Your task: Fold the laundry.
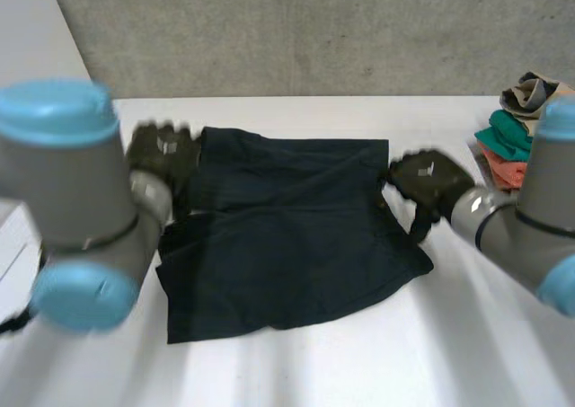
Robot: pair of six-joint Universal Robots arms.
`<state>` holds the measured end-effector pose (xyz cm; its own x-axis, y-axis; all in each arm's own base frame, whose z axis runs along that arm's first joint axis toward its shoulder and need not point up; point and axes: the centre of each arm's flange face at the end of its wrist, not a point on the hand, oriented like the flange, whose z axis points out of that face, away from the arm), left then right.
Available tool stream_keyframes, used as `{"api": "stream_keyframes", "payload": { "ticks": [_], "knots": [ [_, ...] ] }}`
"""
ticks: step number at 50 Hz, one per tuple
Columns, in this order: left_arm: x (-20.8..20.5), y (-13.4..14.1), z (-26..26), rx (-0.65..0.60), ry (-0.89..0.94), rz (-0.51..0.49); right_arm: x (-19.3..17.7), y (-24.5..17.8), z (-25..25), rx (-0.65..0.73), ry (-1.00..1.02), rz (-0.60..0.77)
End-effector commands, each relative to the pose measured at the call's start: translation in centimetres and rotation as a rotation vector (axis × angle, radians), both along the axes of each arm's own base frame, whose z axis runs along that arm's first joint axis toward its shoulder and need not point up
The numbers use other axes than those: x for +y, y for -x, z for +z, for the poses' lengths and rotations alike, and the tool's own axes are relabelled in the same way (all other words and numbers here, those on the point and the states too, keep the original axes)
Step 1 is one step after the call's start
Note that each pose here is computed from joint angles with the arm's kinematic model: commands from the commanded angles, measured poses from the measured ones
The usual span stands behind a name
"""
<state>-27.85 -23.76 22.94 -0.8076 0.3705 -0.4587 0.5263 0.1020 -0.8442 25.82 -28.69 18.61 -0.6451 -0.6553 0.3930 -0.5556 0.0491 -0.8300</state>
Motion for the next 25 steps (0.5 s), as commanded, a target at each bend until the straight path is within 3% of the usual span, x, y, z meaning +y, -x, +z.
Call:
{"api": "stream_keyframes", "payload": {
  "ticks": [1,10,25],
  "knots": [
    [6.9,-1.6,-4.2,-0.083,-0.145,-0.124,2.2,0.4,-3.2,0.057,-0.062,0.063],
    [9.4,-3.0,-7.8,-0.137,-0.233,-0.14,2.0,0.1,-5.4,0.039,0.017,0.073],
    [8.4,-2.4,-10.4,-0.121,-0.189,-0.137,2.2,1.1,-5.7,0.092,0.043,0.054]
  ]
}}
